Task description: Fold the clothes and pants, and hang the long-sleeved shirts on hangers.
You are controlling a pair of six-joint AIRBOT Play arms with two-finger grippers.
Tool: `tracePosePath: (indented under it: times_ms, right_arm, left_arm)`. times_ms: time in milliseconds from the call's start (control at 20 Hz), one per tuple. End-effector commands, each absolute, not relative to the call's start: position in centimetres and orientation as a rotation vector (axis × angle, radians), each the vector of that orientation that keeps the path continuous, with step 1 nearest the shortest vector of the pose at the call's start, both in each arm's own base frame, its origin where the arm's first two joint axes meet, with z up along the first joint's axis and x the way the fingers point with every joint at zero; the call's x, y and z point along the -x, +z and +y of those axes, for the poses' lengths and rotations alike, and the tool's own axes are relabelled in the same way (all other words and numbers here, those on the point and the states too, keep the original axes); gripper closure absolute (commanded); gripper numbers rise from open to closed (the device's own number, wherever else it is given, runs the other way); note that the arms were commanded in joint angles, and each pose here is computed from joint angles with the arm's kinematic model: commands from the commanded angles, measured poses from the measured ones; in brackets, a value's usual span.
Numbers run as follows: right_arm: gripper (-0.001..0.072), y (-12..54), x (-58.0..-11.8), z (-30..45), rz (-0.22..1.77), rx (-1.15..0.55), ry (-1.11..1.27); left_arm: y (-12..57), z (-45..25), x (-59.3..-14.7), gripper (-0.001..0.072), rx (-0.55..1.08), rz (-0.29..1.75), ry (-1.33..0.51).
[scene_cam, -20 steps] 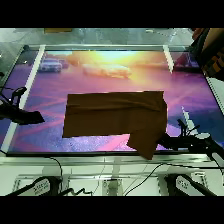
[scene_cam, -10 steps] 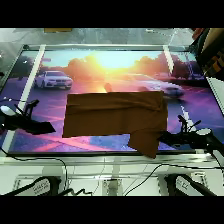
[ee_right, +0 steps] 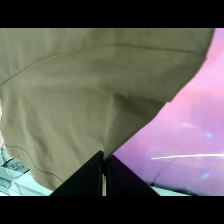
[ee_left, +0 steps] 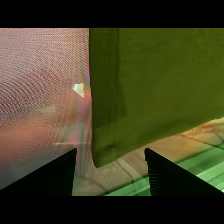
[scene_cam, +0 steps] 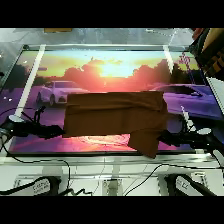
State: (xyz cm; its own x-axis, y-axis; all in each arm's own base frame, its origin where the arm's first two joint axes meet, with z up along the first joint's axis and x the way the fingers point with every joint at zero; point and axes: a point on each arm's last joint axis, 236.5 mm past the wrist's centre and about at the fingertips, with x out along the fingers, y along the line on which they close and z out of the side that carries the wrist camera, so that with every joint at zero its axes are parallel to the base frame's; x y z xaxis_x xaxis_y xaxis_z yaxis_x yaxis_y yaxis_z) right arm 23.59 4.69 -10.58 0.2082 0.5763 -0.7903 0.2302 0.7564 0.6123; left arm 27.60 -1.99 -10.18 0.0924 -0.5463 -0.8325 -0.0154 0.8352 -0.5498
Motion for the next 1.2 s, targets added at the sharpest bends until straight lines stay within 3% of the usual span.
tracePosePath:
  times_ms: [0, 100, 150, 200, 250, 300, 350, 500, 650, 900, 1150]
  right_arm:
    - [0.0699, -10.5, -23.5, 4.8, 1.375, -0.729, 0.279]
    - [0.0699, -10.5, -23.5, 4.8, 1.375, -0.73, 0.28]
    - [0.0699, -10.5, -23.5, 4.8, 1.375, -0.729, 0.28]
    - [0.0699, -10.4, -23.5, 4.9, 1.376, -0.73, 0.282]
    - [0.0699, -10.4, -23.4, 4.9, 1.379, -0.73, 0.286]
    - [0.0699, -10.3, -23.3, 5.1, 1.381, -0.725, 0.299]
    - [0.0699, -10.3, -23.2, 5.2, 1.386, -0.727, 0.306]
    - [0.0699, -9.3, -23.0, 5.7, 1.381, -0.722, 0.34]
    - [0.07, -5.1, -25.1, 6.8, 1.249, -0.709, 0.447]
    - [0.07, 6.1, -33.0, 6.4, 0.813, -0.736, 0.503]
    - [0.0703, 9.2, -40.6, 3.7, 0.617, -0.709, 0.275]
  left_arm:
    - [-11.3, -2.4, -27.2, 0.0253, 0.518, 1.468, -0.43]
    - [-11.8, -2.5, -26.9, 0.0254, 0.528, 1.485, -0.432]
    - [-12.0, -2.6, -26.9, 0.0342, 0.534, 1.492, -0.433]
    - [-12.1, -2.7, -26.7, 0.0525, 0.54, 1.5, -0.438]
    - [-12.0, -2.8, -26.5, 0.0605, 0.541, 1.507, -0.447]
    - [-11.9, -3.0, -26.3, 0.0612, 0.525, 1.506, -0.478]
    - [-11.7, -3.3, -25.9, 0.0692, 0.501, 1.505, -0.526]
    - [-10.7, -4.1, -25.1, 0.0695, 0.489, 1.518, -0.619]
    - [-7.9, -5.6, -26.6, 0.0695, 0.544, 1.435, -0.722]
    - [1.2, -8.0, -34.9, 0.0696, 0.717, 1.043, -0.85]
    - [4.5, -6.8, -42.1, 0.0698, 0.732, 0.812, -0.706]
